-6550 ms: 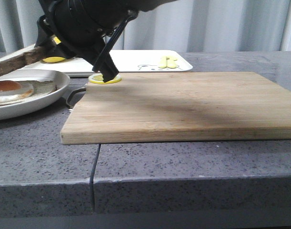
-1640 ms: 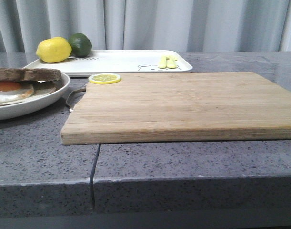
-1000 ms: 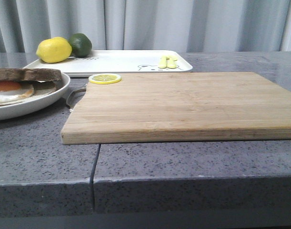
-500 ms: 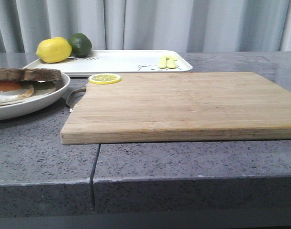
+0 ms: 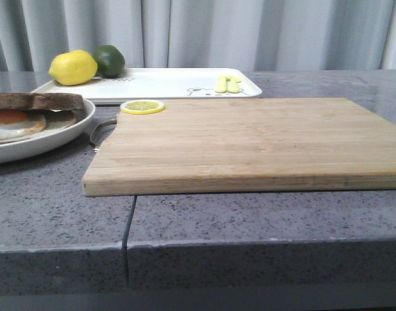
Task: Place bread and move sandwich to tray
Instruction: 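Grasp the rim of the white sandwich plate with the left gripper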
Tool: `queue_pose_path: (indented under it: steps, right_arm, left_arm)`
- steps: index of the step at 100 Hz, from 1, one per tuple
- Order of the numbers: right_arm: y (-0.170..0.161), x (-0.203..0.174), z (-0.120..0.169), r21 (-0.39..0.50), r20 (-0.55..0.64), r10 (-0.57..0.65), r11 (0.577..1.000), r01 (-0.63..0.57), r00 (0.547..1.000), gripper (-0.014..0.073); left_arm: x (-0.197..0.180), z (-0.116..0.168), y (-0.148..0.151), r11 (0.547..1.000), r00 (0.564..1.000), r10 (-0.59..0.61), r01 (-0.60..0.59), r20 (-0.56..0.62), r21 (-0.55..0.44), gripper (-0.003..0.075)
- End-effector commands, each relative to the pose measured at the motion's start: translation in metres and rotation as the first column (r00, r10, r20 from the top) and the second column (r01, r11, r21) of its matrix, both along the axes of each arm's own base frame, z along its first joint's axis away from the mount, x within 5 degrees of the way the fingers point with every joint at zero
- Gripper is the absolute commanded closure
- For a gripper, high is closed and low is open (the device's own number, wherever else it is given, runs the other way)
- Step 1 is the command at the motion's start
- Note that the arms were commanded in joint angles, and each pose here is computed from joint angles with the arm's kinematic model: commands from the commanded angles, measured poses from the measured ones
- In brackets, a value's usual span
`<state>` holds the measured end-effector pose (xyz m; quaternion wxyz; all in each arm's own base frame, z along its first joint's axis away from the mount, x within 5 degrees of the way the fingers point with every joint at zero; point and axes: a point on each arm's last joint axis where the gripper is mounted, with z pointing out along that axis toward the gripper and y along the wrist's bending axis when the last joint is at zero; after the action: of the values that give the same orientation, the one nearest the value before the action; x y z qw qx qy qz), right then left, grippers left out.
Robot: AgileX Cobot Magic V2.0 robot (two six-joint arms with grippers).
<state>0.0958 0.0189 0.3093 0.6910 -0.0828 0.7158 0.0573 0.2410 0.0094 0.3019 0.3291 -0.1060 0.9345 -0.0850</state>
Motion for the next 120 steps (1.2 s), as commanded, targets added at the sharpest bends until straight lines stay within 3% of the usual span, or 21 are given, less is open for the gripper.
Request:
queue_pose_path:
  steps: [1, 66, 120]
  right_arm:
    - [-0.003, 0.0, 0.015, 0.012, 0.094, -0.033, 0.999, 0.032, 0.995, 0.0193]
    - [-0.003, 0.0, 0.015, 0.012, 0.093, -0.032, 0.999, 0.032, 0.995, 0.0193]
    - [-0.003, 0.0, 0.015, 0.012, 0.094, -0.033, 0.999, 0.032, 0.995, 0.0193]
  left_arm:
    - [0.01, 0.01, 0.002, 1.0, 0.997, 0.026, -0.025, 0.078, -0.009, 0.0407]
    - [0.04, -0.033, 0.005, 0.999, 0.998, 0.033, -0.034, -0.058, -0.016, 0.0407]
    - [0.047, -0.048, 0.006, 0.999, 0.994, 0.033, -0.035, -0.108, -0.019, 0.0412]
